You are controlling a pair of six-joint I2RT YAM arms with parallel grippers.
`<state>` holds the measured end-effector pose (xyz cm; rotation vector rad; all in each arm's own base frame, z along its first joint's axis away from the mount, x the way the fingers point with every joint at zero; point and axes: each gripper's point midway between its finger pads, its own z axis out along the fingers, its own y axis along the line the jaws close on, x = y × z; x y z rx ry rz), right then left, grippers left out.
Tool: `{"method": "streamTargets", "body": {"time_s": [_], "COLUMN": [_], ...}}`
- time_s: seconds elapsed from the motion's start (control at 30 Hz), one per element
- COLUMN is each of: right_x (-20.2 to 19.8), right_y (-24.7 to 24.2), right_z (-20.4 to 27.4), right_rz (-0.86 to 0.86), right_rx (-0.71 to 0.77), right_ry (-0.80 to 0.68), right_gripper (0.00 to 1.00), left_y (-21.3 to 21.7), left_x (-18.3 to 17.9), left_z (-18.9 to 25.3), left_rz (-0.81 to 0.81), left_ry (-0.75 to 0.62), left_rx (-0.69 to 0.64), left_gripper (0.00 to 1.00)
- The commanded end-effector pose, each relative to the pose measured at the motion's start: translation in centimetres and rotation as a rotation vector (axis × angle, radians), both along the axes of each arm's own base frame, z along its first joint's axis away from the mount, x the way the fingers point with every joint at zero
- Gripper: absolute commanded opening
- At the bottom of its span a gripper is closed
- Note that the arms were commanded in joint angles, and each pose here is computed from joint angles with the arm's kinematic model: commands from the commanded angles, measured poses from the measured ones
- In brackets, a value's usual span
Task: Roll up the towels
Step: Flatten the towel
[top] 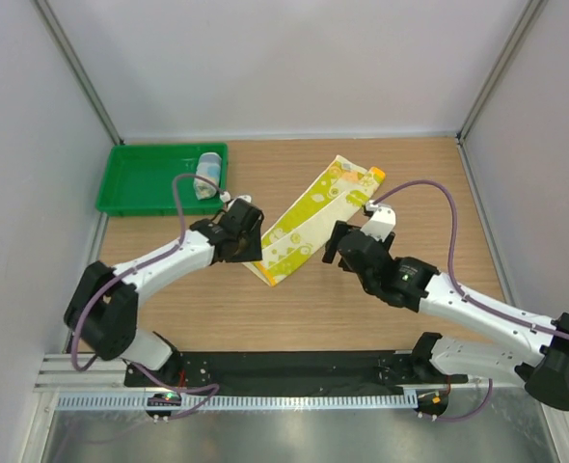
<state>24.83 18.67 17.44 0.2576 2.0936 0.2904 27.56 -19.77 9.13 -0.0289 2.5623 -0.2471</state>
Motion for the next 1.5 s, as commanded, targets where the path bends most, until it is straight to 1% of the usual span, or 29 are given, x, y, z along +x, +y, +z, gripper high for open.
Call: {"method": "streamTargets", "body": {"time_s": [0.0, 0.1, 0.27, 0.37, 0.6, 0.73, 0.9, 1.3, 1.47], "right_x": [-0.5, -1.0, -1.2, -1.3, -0.9, -0.7, -0.6, -0.6, -0.9], "right_y": [-1.9, -1.8, -1.4, -1.3, -0.6, 0.0, 0.3, 0.0, 0.0], "right_z": [0.3, -0.2, -1.2, -1.2, -1.4, -1.4, -1.5, -1.1, -1.6], "right_rz": [-0.037, -0.005, 0.022, 0.032, 0.047, 0.059, 0.062, 0.048, 0.046], "right_rx": [-0.021, -0.012, -0.042, -0.054, -0.07, -0.056, -0.054, -0.05, -0.045], "right_ry": [-0.015, -0.006, 0.033, 0.038, 0.054, 0.059, 0.061, 0.059, 0.072], "right_gripper": [0.9, 0.9, 0.89, 0.89, 0.89, 0.89, 0.88, 0.88, 0.88], "left_y": [-1.4, -1.8, -2.8, -2.7, -2.3, -1.8, -1.7, -1.0, -1.1], "left_x": [3.5, 4.4, 5.6, 5.9, 5.8, 5.8, 5.7, 5.3, 5.3], "left_z": [0.4, -1.3, -2.4, -3.1, -4.4, -4.7, -5.2, -6.2, -6.2], "left_rz": [0.069, 0.072, 0.06, 0.069, 0.076, 0.083, 0.08, 0.1, 0.097], "left_ry": [-0.079, -0.054, -0.044, -0.038, -0.013, -0.017, -0.008, 0.012, 0.017], "left_rx": [-0.02, 0.019, 0.025, 0.045, 0.076, 0.099, 0.113, 0.146, 0.142], "left_gripper": [0.47, 0.47, 0.46, 0.46, 0.45, 0.45, 0.41, 0.4, 0.32]}}
